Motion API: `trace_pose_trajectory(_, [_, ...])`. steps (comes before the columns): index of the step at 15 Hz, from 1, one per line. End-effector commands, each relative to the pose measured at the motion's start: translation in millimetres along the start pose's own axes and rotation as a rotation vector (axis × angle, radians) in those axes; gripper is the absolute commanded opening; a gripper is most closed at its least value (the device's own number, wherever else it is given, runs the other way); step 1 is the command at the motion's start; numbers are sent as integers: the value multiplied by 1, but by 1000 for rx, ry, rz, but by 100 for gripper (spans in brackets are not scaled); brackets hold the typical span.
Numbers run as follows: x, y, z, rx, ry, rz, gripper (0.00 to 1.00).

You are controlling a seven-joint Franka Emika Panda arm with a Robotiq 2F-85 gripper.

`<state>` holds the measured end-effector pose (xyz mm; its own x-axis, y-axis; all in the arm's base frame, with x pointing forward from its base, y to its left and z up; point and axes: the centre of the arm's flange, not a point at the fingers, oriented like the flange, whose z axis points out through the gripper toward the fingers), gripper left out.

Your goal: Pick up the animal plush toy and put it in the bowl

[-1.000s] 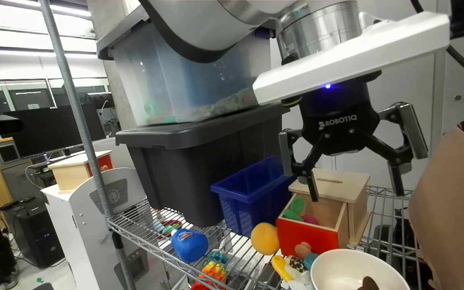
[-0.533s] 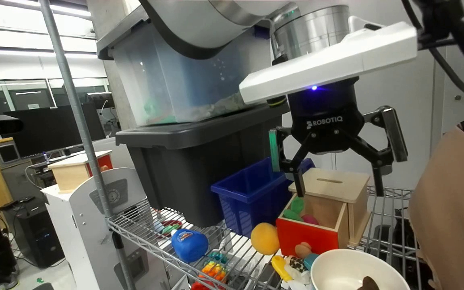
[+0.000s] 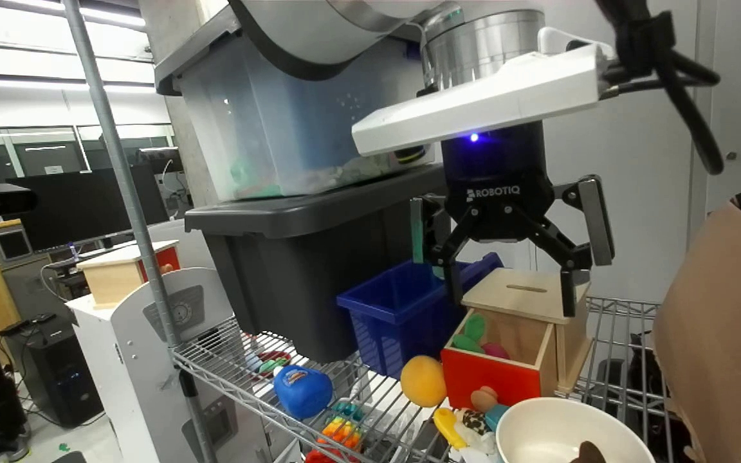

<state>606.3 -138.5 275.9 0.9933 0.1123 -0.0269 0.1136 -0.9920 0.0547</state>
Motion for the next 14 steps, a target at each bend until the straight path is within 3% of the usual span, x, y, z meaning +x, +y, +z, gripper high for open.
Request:
trace_pose_trajectory(1, [0,-24,-22,13,-9,23,100])
trace_pose_trajectory(8, [11,-76,-40,13,-23,5,100])
trace_pose_trajectory(14, [16,-89,-47,10,-24,-1,100])
